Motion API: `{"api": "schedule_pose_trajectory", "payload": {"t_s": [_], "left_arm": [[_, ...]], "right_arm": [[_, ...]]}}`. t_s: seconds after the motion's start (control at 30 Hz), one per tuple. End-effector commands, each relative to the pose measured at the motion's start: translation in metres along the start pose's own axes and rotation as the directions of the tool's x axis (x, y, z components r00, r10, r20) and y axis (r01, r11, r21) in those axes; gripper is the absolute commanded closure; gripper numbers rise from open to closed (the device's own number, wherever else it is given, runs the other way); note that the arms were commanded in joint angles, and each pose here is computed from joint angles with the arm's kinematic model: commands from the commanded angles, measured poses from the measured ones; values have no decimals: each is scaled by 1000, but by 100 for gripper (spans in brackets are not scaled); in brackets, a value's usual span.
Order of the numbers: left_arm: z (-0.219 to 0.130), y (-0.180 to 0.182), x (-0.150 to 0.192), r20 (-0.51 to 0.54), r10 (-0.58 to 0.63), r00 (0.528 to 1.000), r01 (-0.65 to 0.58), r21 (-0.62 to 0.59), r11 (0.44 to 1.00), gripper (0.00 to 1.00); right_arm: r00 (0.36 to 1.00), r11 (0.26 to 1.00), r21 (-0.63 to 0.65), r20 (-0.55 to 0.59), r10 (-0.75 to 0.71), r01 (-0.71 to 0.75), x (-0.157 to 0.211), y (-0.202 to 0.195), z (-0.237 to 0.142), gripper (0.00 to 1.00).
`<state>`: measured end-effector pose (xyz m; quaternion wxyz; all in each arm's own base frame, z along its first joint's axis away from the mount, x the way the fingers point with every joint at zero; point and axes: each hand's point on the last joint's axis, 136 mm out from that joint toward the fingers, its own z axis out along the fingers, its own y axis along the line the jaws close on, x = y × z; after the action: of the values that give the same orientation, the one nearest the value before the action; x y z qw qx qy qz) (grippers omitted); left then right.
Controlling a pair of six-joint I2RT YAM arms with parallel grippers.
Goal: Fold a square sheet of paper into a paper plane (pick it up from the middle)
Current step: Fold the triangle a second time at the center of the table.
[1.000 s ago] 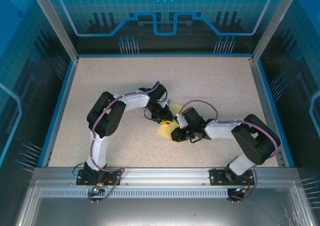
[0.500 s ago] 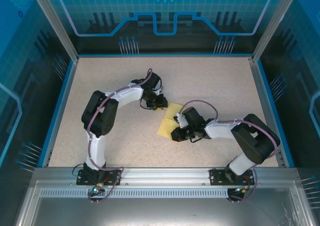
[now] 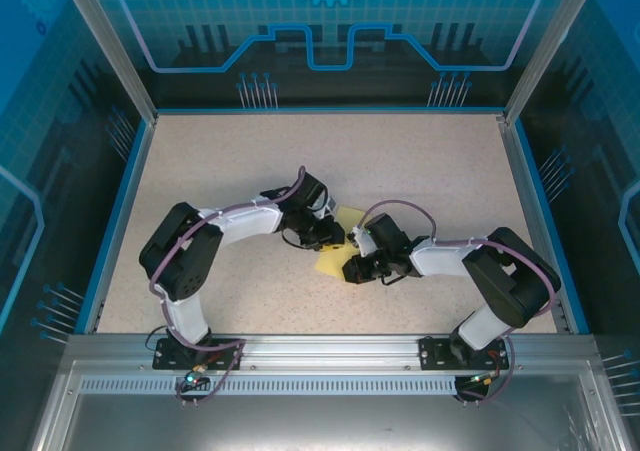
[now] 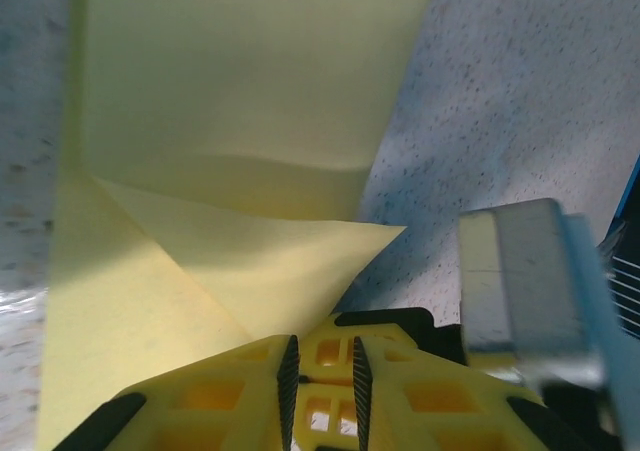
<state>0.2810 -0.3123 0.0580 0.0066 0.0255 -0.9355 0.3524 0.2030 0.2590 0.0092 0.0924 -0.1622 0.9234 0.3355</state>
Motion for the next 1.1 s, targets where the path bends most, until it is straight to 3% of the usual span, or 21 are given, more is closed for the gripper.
{"api": "schedule_pose_trajectory", "payload": {"t_s": [0.0, 0.1, 0.37, 0.73, 1.07], "left_arm": [[17, -3, 10, -31, -65, 997, 67, 62, 996, 76], [31, 2, 14, -50, -91, 995, 94, 78, 993, 76], [45, 31, 12, -35, -109, 993, 108, -13, 994, 78], [28, 49, -38, 113, -152, 982, 159, -49, 986, 78], [24, 64, -52, 139, -126, 982, 145, -141, 979, 78]], "right_arm": [[986, 992, 105, -142, 89, -74, 46, -28, -1, 91], [986, 992, 105, -138, 89, -75, 45, -27, -2, 91], [987, 991, 110, -132, 89, -75, 44, -28, -4, 91], [984, 990, 116, -148, 101, -84, 52, -32, -3, 92], [985, 992, 106, -144, 90, -75, 50, -30, -4, 92]]}}
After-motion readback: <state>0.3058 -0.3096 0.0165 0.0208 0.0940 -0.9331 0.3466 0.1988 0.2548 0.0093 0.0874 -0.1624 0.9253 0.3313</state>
